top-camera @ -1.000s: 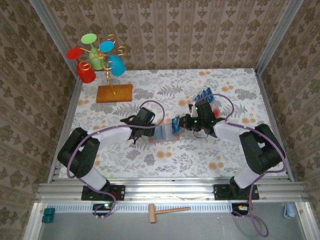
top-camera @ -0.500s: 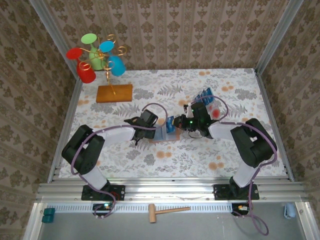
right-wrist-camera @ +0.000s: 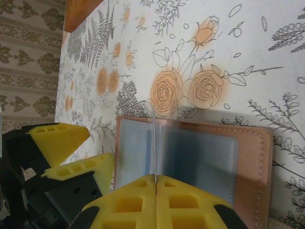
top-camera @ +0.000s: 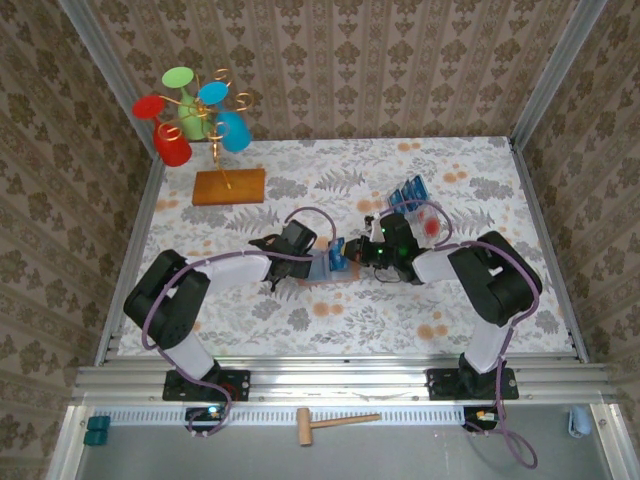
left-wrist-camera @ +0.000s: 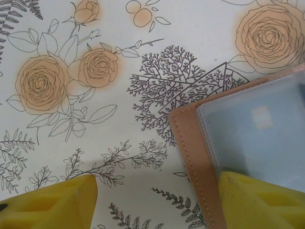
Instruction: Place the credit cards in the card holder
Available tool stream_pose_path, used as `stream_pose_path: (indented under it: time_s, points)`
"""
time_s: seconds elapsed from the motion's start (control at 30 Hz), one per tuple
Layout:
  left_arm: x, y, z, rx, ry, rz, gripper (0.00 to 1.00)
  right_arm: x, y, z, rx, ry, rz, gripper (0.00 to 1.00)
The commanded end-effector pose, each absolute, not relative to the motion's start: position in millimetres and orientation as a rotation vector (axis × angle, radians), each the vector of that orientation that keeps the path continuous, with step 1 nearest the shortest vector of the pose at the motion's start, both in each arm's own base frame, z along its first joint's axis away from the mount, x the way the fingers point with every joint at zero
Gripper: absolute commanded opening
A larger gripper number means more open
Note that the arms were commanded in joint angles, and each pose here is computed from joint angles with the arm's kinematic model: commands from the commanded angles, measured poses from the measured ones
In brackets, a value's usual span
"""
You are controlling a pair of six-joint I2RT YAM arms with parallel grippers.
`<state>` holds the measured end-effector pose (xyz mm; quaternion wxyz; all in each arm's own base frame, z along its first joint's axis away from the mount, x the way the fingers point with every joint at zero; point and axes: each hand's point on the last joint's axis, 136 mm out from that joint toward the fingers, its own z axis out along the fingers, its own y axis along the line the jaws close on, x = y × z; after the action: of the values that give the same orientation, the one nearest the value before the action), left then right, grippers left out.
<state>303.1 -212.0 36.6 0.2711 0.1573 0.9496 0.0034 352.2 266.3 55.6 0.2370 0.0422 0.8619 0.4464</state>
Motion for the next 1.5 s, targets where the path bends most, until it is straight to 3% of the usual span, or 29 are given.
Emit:
stream_pose_path:
  time_s: [0.0, 1.2, 1.47]
  points:
    - [294.6, -204.6, 25.3, 0.420, 2.588, 0.053, 0.69, 349.5, 273.6, 56.6, 0.091, 2.325, 1.272, 0.00]
    - [289.5, -197.9, 18.3, 0.423, 2.601, 0.080, 0.69, 345.8, 277.6, 44.2, 0.146, 2.303, 1.324, 0.00]
    - [297.4, -199.3, 45.4, 0.425, 2.555, 0.071, 0.70, 345.1, 277.0, 44.5, 0.146, 2.302, 1.322, 0.00]
